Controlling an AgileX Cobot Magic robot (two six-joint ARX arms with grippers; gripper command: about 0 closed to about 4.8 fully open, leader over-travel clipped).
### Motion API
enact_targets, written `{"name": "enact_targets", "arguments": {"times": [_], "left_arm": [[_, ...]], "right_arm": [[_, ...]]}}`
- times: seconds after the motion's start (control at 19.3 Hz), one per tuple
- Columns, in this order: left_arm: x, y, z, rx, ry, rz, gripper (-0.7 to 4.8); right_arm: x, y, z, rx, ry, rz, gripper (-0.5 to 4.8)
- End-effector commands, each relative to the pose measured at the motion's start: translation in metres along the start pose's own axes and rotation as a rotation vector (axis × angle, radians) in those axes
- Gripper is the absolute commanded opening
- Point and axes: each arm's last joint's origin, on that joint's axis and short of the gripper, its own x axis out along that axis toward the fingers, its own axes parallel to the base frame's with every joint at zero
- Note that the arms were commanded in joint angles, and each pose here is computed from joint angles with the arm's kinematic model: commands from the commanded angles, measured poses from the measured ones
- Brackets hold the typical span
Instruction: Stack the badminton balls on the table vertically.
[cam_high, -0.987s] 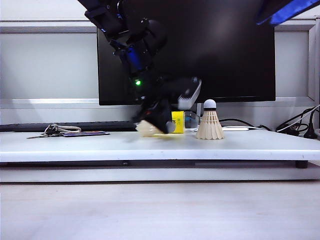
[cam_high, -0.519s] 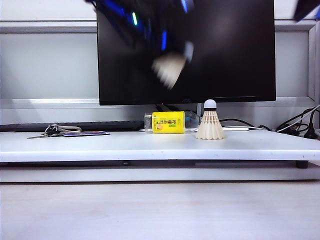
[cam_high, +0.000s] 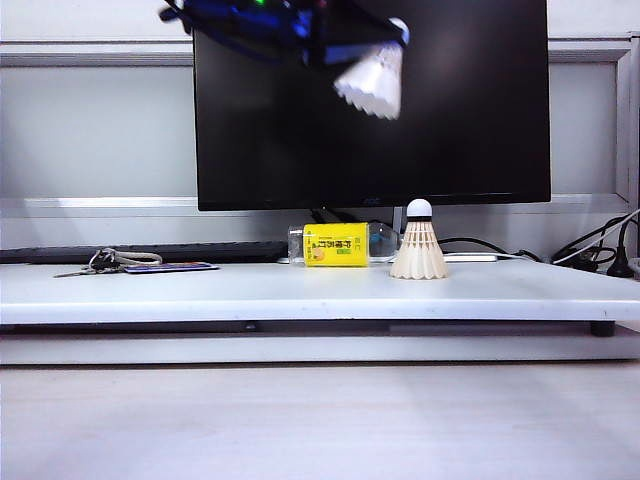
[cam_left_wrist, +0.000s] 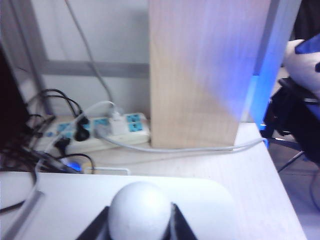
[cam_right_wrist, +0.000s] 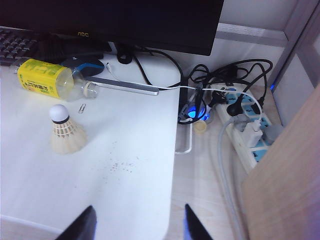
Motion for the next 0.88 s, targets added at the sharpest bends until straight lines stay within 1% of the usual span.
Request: {"name": "enact_targets", "arguments": {"times": [0.05,0.1,0.21,0.26,0.42,0.68,0.78,0.83,0.88], "left_arm": [[0.022,-0.002,-0.011,-0.014,0.009,-0.017,1.61],[0.031,-0.003,-0.016,-0.015,0.013,-0.021,1.94],[0.046,-0.004,-0.023,-0.002,0.021,-0.001,2.02],[0.048,-0.003,-0.025,0.010,0.018,0.017,2.18],[0.058,0.001,-0.031,0.030,-0.001,0.048,2.18],[0.057,0.005,-0.037,0.006,0.019,0.072,2.23],[0.049,0.009,-0.038,-0.048,0.016,0.065,3.00],[0.047,0.008,-0.038,-0.061,0.019,0.030,3.26],[0.045,0.005,-0.038,-0.066,0.023,-0.023,3.36]], "right_arm": [[0.006,0.002,-0.007,0.002,0.021,0.037,2.29],[0.009,0.003,-0.011,0.003,0.035,0.042,2.29],[0.014,0.004,-0.018,0.004,0.056,0.046,2.29],[0.015,0.004,-0.020,0.004,0.064,0.053,2.29],[0.015,0.004,-0.020,0.005,0.052,0.066,2.29],[0.015,0.004,-0.021,0.003,0.052,0.065,2.29],[0.021,0.005,-0.027,0.002,0.071,0.066,2.29],[0.024,0.006,-0.031,0.002,0.080,0.066,2.29],[0.027,0.006,-0.036,0.003,0.092,0.066,2.29]]}}
